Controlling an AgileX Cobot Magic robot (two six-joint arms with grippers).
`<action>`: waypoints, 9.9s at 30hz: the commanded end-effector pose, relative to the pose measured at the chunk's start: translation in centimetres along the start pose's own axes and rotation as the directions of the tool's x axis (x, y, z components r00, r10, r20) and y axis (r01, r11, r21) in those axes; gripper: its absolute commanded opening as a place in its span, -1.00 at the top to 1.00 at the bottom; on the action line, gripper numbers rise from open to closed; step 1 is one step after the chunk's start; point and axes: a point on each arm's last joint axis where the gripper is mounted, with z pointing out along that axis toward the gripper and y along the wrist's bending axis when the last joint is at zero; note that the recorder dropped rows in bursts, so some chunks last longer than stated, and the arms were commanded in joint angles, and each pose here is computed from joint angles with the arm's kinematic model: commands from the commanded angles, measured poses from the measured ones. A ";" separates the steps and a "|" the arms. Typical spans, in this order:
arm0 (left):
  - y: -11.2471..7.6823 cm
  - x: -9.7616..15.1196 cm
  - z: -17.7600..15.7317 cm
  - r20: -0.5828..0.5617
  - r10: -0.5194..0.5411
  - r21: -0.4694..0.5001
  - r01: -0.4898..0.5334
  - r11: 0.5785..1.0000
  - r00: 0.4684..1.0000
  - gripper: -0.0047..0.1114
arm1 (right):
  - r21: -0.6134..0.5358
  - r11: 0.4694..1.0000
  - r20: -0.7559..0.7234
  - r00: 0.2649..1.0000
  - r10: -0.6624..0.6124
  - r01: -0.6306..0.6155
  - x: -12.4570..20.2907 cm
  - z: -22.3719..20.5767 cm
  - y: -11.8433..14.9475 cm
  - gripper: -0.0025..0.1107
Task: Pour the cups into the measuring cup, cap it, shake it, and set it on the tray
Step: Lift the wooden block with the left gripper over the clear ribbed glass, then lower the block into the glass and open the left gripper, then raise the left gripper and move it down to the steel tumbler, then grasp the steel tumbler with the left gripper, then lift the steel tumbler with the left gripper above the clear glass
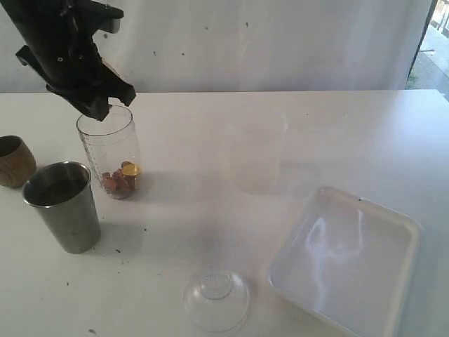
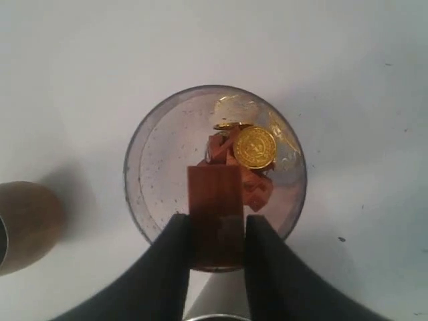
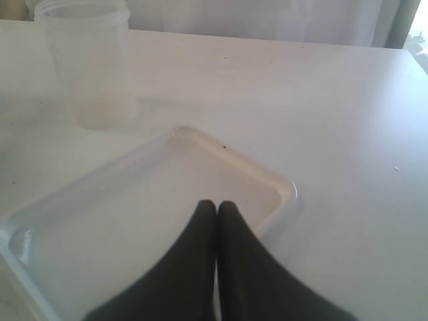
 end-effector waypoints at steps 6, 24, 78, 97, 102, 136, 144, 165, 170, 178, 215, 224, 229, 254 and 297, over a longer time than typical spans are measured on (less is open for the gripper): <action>0.0 -0.5 1.7 0.019 -0.043 -0.001 0.043 0.999 0.999 0.54 | 0.003 1.000 0.015 1.000 0.002 -0.002 0.0 0.0 0.0 0.96; 3.9 0.3 2.6 -0.027 -0.320 0.051 0.321 0.946 0.947 0.18 | 0.002 1.000 0.015 1.000 0.003 -0.003 0.0 0.0 0.0 0.96; -6.2 -2.2 4.2 -0.095 0.149 0.113 -0.138 0.984 0.984 0.92 | 0.002 1.000 0.015 1.000 0.003 -0.003 0.0 0.0 0.0 0.96; -6.0 -2.2 2.9 -0.062 0.180 0.105 -0.173 0.979 0.982 -0.14 | 0.002 1.000 0.015 1.000 0.003 -0.003 0.0 0.0 0.0 0.96; -5.4 -2.1 -0.7 0.016 0.198 0.078 -0.199 0.977 0.980 -0.14 | 0.002 1.000 0.015 1.000 0.003 -0.003 0.0 0.0 0.0 0.96; -4.5 20.3 -7.1 0.811 -0.062 0.100 -0.033 0.995 0.582 -0.60 | 0.002 1.000 0.015 1.000 0.003 -0.003 0.0 0.0 0.0 0.96; -4.5 20.6 -6.7 0.779 -0.066 0.105 -0.027 0.994 0.624 -0.89 | 0.002 1.000 0.015 1.000 0.003 -0.003 0.0 0.0 0.0 0.96; -3.8 28.2 2.7 0.807 -0.222 0.107 0.234 0.966 0.548 -0.89 | 0.002 1.000 0.015 1.000 0.003 -0.003 0.0 0.0 0.0 0.96; -4.3 28.2 4.5 0.743 -0.178 0.073 0.186 0.980 0.646 -0.89 | 0.002 1.000 0.015 1.000 0.003 -0.003 0.0 0.0 0.0 0.96; -4.0 27.7 6.4 0.734 -0.188 0.037 0.238 0.970 0.652 -0.89 | 0.002 1.000 0.015 1.000 0.003 -0.003 0.0 0.0 0.0 0.96; -4.3 22.6 14.4 0.734 -0.197 -0.020 0.310 0.950 0.650 -0.89 | 0.003 1.000 0.015 1.000 0.002 -0.002 0.0 0.0 0.0 0.96; -4.1 22.6 14.4 0.734 -0.260 0.014 0.368 0.930 0.628 -0.89 | 0.003 1.000 0.015 1.000 0.002 -0.002 0.0 0.0 0.0 0.96; -4.1 22.6 14.4 0.734 -0.258 0.013 0.367 0.930 0.628 -0.89 | 0.003 1.000 0.015 1.000 0.002 -0.002 0.0 0.0 0.0 0.96; -4.1 22.4 14.4 0.739 -0.251 0.010 0.363 0.932 0.626 -0.89 | 0.003 1.000 0.015 1.000 0.002 -0.002 0.0 0.0 0.0 0.96; -4.3 18.3 14.2 0.816 -0.249 0.058 0.355 0.933 0.521 0.92 | 0.003 1.000 0.015 1.000 0.002 -0.002 0.0 0.0 0.0 0.96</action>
